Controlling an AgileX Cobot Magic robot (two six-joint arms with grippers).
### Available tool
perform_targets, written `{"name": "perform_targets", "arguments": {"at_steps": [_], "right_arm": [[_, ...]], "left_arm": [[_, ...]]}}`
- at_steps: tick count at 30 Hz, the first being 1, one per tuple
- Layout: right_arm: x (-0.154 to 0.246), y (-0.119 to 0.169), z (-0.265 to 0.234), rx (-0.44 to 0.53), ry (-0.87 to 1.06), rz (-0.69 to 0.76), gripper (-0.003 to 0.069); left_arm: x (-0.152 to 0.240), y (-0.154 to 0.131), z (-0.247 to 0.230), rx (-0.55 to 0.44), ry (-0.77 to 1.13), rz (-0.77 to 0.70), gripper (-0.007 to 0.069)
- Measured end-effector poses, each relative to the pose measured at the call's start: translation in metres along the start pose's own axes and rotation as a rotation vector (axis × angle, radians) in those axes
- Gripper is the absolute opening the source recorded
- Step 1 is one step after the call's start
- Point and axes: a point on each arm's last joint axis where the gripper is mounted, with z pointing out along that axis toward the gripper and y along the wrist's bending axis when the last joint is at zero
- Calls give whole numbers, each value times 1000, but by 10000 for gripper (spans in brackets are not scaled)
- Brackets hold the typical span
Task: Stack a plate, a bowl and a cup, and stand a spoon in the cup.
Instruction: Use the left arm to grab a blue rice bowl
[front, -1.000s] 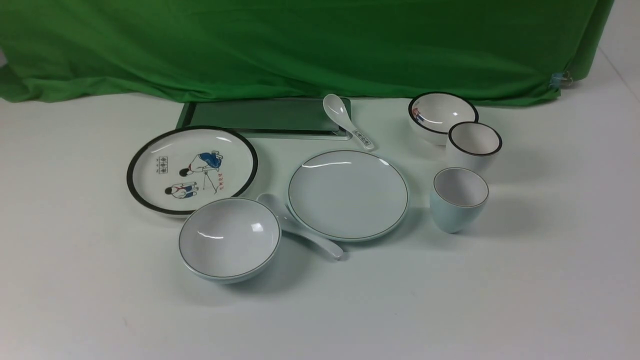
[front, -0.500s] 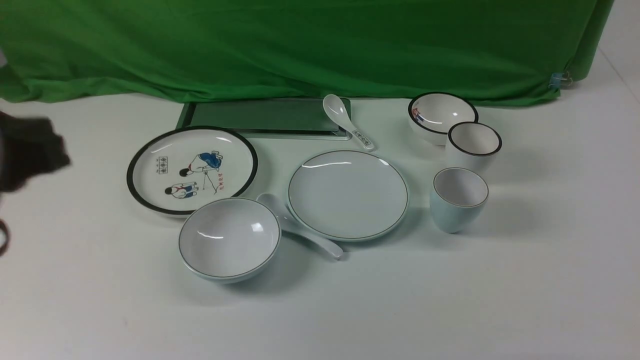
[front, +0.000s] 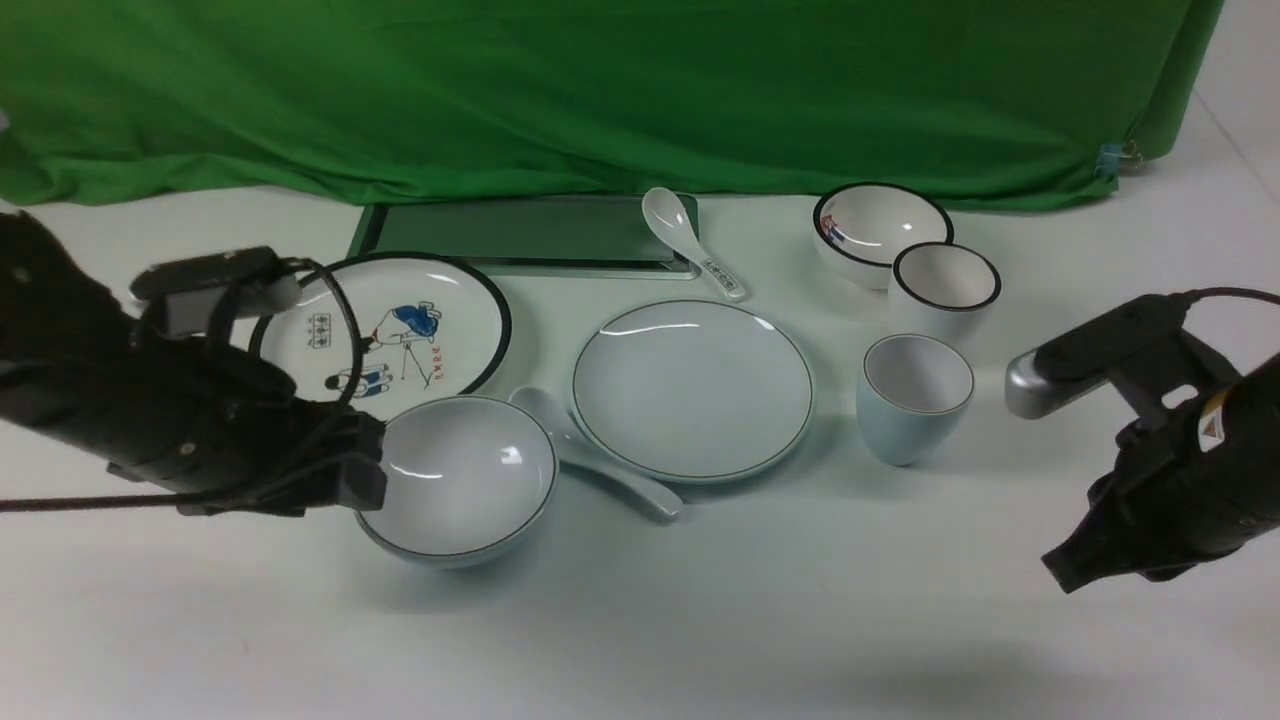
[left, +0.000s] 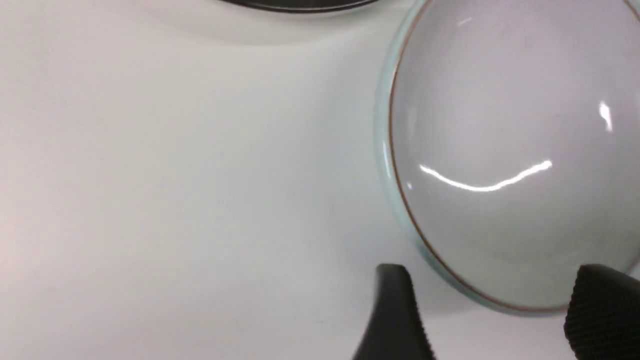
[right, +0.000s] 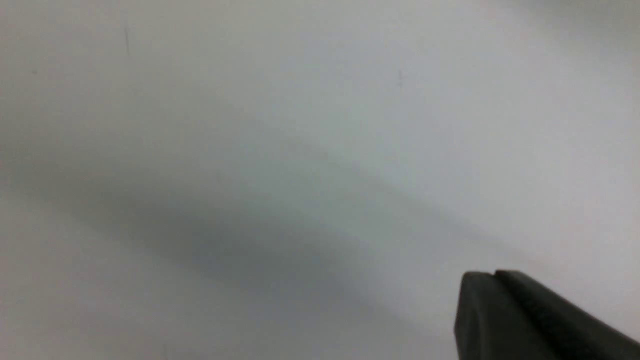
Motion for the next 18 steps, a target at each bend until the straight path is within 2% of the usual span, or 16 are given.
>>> {"name": "perform_targets", "arguments": {"at_steps": [5, 8, 9, 10, 13, 14, 18], "right_arm": [[-1, 1, 2, -13, 26, 5, 52], [-2, 2, 1, -16, 29, 4, 55], [-2, 2, 1, -16, 28, 4, 58], [-2, 2, 1, -17, 28, 5, 59], [-2, 2, 1, -17, 28, 6, 63], [-2, 2, 1, -18, 28, 7, 64], [-2, 2, 1, -18, 28, 7, 66]], "left_arm": [[-8, -9, 27, -23, 33, 35, 411], [-16, -16, 40, -72, 20, 76, 329], [-19, -18, 45, -103, 16, 88, 258], [-20, -18, 47, -114, 15, 89, 228], [-21, -15, 51, -151, 12, 106, 57], [-23, -15, 51, -155, 4, 108, 24], [-24, -15, 50, -160, -3, 114, -11]]}}
